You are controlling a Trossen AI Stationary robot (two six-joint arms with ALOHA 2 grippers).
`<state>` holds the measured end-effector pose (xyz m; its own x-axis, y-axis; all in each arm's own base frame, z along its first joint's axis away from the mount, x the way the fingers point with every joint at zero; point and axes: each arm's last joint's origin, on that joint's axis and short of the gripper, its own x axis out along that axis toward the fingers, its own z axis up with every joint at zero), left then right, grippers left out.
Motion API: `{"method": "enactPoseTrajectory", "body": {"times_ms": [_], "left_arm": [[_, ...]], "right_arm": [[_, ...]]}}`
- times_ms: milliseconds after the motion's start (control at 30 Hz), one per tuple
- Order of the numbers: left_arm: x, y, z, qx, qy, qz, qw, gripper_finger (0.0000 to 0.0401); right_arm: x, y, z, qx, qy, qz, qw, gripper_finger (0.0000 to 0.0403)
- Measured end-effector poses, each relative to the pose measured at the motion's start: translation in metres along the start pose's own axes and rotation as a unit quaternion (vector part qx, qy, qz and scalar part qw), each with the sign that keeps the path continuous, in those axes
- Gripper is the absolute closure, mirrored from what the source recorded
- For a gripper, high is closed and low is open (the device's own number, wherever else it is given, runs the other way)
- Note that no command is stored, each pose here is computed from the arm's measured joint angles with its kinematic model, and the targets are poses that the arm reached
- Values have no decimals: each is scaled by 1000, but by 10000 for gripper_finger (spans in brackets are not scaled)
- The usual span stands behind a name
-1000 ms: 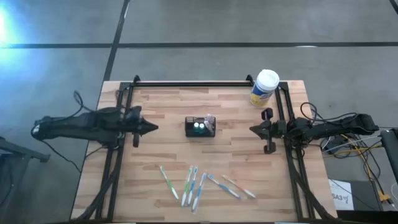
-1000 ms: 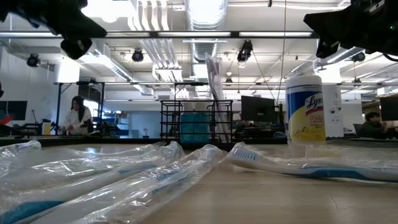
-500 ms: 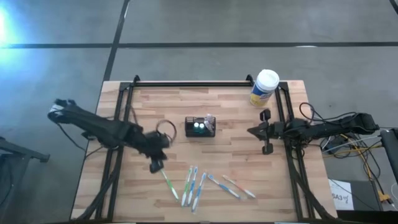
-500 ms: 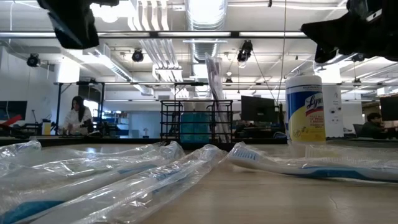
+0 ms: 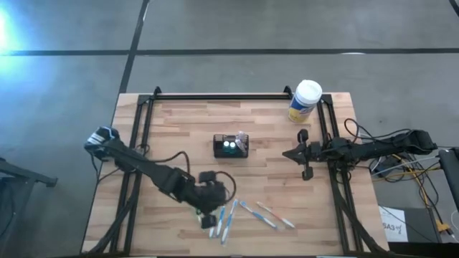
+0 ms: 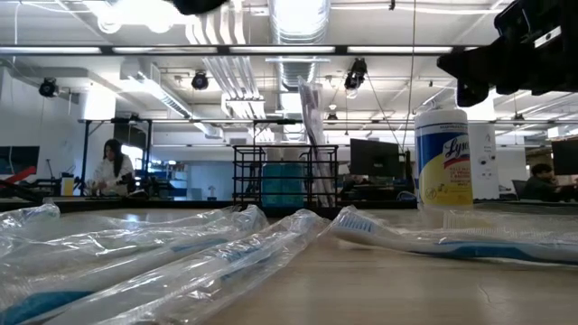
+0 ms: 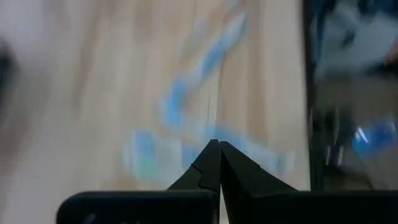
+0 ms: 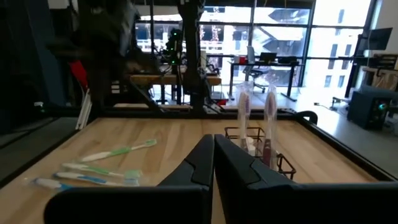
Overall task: Pick & Place toothbrushing station
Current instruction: Put the left green toothbrush in the wire organizer
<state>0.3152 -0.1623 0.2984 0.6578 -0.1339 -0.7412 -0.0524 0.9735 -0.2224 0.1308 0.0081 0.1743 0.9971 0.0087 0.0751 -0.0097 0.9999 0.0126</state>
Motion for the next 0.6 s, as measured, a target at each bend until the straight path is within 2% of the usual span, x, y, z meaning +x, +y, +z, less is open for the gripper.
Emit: {"method": "enactPoseTrajectory", "body": {"times_ms": [100,167,233,300,367,467,600], "left_arm": [[-14,-24,33,19,-142,-13,990,396],[-27,-35,50,-6,-228,-30,973,396],[-36,-41,59,-55,-279,-60,957,396],[-35,-40,59,-131,-276,-77,949,396],[-27,-38,46,-201,-236,-55,949,396],[-18,-37,11,-279,-161,23,946,396],[-16,-37,-38,-360,-88,121,921,396]], "right_arm": [[0,0,0,8,1,1,1000,394],[0,0,0,10,1,2,1000,394],[0,1,0,10,2,13,1000,394],[0,2,0,12,3,26,1000,394],[0,2,-1,12,3,28,1000,394],[0,2,-2,10,10,27,1000,394],[0,2,-2,8,10,27,1000,394]]}}
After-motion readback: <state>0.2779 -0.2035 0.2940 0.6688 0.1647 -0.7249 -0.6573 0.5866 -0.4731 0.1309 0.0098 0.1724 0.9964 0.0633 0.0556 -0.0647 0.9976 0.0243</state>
